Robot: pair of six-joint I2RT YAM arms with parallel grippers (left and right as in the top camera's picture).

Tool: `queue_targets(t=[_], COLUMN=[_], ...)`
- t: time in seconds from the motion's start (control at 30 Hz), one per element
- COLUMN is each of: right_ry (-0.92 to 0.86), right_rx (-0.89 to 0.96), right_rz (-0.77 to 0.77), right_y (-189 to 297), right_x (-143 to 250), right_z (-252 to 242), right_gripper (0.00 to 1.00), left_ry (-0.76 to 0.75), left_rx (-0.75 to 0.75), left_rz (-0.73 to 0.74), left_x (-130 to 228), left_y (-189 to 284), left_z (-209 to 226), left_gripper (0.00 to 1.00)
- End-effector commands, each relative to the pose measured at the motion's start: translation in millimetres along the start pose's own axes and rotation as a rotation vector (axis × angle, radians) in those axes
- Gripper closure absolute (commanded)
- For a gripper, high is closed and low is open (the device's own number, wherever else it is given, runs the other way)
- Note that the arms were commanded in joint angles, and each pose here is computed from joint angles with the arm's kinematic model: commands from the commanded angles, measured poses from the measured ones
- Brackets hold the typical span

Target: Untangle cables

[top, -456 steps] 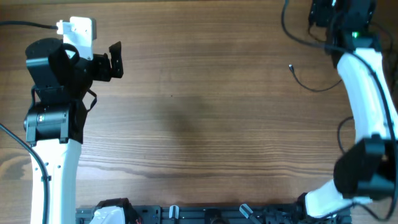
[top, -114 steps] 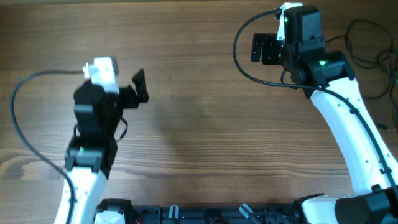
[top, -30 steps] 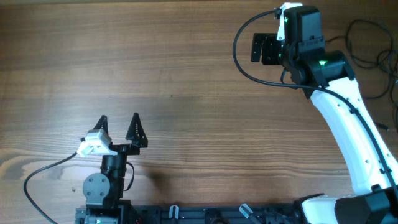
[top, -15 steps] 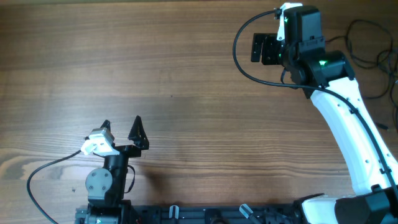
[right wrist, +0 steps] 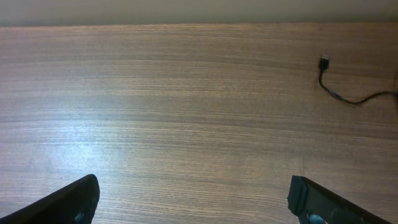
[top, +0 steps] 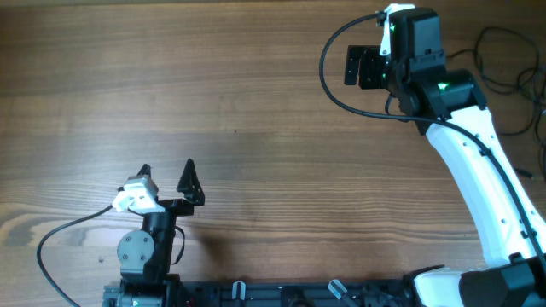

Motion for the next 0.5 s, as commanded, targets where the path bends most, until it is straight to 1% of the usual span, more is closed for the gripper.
queue_targets(t=[0.0,0.27,0.47], right_ry=[-0.008,-0.008,-0.008], right_rx=[-0.005,-0.005,-0.005], right_rz=[-0.042,-0.042,-0.042], right_y=[12.0,12.0,12.0], right_x=[-9.7,-9.7,-9.7], right_z=[3.1,3.1,3.1], right_gripper=[0.0,0.0,0.0], left_ry=[-0.075,-0.087,-0.214], left_rx=[-0.008,-0.009,-0.01], left_rz=[-0.004,-0.004,-0.004], left_x=[0.7,0.6,0.5], left_y=[0.2,0.2,0.2], left_z=[1.6,1.7,1.8], left_gripper=[0.0,0.0,0.0])
Point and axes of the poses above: each gripper's point midway between its finger pads, its own y axis back along the fingers, its own z axis along the line the jaws close on, x = y × z, the point moved 5 cm from there along y, back along the fingers, and after that the axes turned 14 degrees about -y, right-handed, at the moved point
